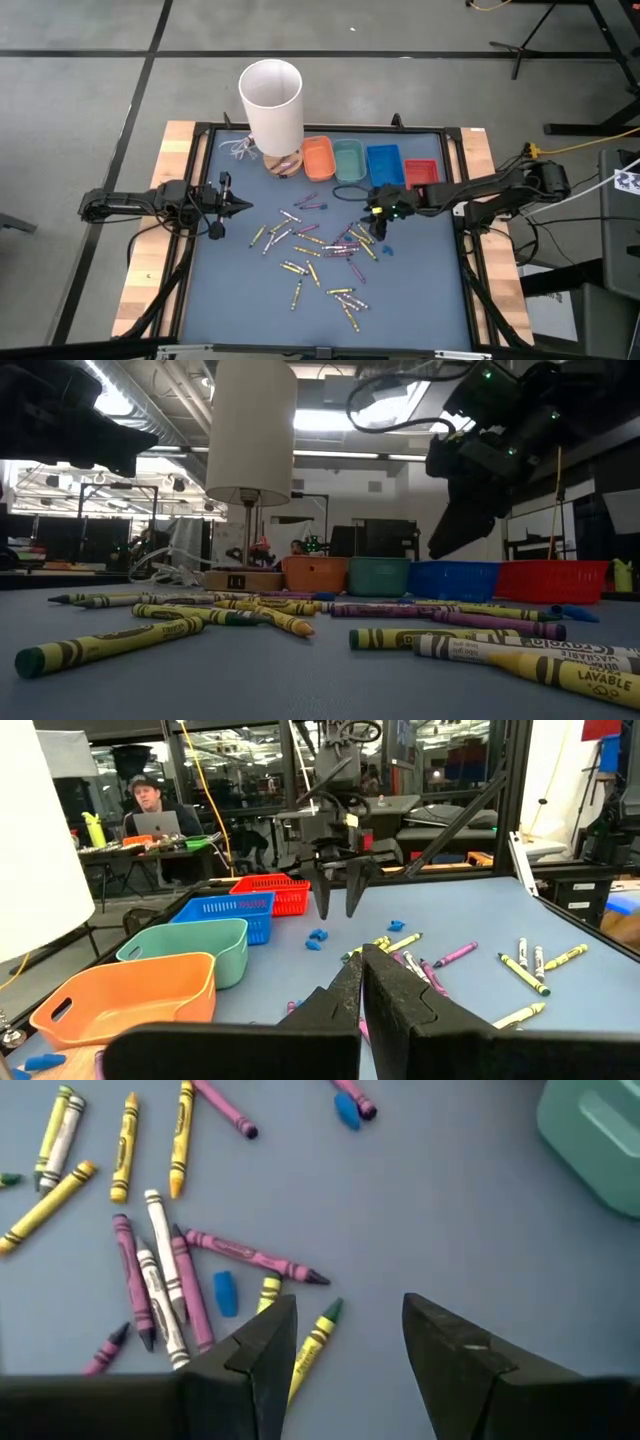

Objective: Sort crayons
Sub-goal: Put the green crayon into the orange bin

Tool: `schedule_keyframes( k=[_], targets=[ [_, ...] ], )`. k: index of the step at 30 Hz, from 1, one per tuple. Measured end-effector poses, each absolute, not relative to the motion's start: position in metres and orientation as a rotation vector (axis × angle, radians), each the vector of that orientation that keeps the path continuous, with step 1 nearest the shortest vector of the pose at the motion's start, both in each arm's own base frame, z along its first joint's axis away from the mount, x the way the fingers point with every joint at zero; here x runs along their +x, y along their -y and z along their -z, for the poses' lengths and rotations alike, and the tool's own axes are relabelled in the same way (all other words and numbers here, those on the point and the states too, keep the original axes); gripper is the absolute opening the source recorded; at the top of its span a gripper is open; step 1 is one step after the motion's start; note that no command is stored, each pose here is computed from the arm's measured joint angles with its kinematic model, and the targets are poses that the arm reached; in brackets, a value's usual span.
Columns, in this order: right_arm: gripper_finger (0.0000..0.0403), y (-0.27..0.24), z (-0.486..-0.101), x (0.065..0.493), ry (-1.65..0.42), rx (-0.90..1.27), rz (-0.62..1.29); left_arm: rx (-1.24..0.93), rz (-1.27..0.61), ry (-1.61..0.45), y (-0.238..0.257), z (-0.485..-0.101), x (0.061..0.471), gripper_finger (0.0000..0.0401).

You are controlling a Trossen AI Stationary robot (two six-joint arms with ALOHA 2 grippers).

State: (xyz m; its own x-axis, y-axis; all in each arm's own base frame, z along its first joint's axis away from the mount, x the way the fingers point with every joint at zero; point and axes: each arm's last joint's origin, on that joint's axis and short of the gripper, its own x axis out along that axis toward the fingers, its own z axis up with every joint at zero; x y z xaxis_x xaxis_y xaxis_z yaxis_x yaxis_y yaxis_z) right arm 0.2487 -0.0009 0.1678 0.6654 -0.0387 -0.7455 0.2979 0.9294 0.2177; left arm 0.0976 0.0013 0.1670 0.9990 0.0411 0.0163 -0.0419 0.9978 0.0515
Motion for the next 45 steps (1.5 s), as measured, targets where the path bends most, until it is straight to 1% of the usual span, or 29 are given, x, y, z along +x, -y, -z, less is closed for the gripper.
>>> schedule_keyframes(
  k=[4, 13, 18, 30, 45],
  targets=[
    [0.0182, -0.006, -0.161, 0.25, -0.855, 0.327, 0.197, 0.052, -0.042, 0.015, -0.001, -0.167, 0.098, 0.0],
    [0.0182, -0.033, -0.144, 0.252, -0.903, 0.193, 0.233, 0.052, -0.041, 0.016, -0.001, -0.167, 0.098, 0.0],
    [0.0182, -0.04, -0.137, 0.253, -0.911, 0.194, 0.259, 0.052, -0.041, 0.015, -0.001, -0.167, 0.098, 0.0],
    [0.0182, -0.042, -0.117, 0.259, -0.934, 0.176, 0.293, 0.052, -0.041, 0.015, -0.001, -0.167, 0.098, 0.0],
    [0.018, -0.042, -0.115, 0.26, -0.939, 0.174, 0.296, 0.052, -0.042, 0.015, -0.001, -0.167, 0.098, 0.0]
  ],
)
